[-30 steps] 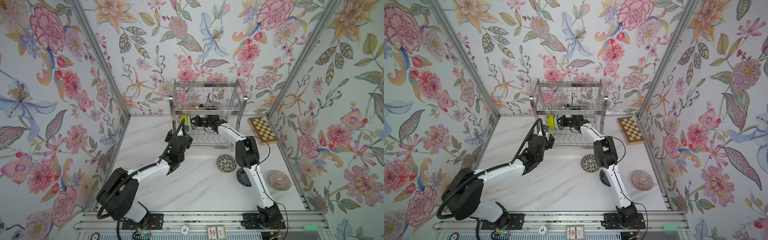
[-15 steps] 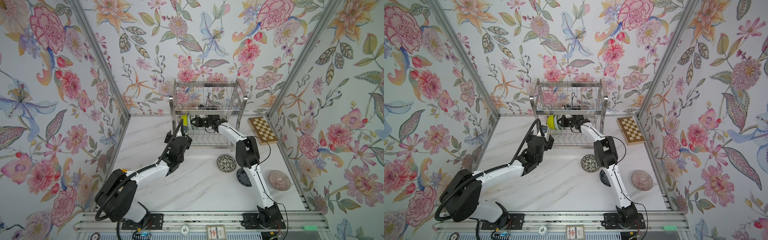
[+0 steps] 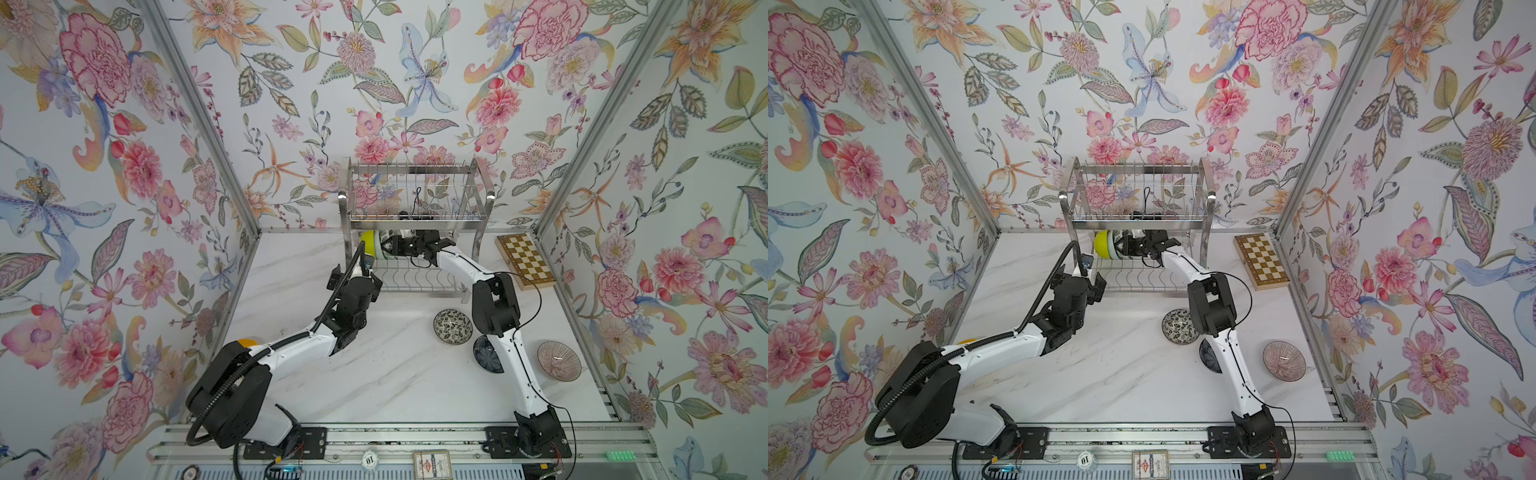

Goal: Load the bowls into the dish rack
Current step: 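Open the right gripper and release the leaf-patterned bowl in the rack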

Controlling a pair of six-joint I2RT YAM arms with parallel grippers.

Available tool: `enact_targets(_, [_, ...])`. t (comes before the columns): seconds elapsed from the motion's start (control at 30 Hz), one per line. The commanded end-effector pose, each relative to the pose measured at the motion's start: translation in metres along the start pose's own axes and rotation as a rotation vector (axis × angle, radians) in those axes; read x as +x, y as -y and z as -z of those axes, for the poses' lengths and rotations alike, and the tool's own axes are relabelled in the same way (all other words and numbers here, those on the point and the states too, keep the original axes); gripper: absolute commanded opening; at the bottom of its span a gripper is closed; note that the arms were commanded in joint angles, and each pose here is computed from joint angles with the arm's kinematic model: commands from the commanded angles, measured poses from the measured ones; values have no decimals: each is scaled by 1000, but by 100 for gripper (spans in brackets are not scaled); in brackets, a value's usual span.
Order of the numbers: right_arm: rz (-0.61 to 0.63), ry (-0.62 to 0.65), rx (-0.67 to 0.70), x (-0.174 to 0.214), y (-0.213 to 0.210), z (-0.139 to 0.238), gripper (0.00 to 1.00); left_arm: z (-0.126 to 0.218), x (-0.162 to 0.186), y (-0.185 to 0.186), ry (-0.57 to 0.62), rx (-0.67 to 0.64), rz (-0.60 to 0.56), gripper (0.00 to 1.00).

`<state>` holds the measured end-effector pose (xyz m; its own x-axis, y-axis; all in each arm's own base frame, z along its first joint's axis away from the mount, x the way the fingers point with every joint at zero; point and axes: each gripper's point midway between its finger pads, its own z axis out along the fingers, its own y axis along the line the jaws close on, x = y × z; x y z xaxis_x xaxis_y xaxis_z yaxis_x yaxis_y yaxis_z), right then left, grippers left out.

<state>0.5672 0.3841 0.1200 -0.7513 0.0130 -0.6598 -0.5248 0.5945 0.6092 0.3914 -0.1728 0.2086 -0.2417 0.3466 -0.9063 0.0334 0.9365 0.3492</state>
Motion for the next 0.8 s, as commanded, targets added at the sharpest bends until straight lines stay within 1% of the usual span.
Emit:
enact_targets(0.0, [-13,56,54,-20,6,20,32,7,-2,-6,6,-16,19,99])
enact_targets(0.47, [-19,125,30,-22,-2,34,50,9,2,-5,-2,-15,20,99])
enact_targets(0.77, [-32,176,13,-24,-9,45,55,10,4,-6,-5,-16,24,99])
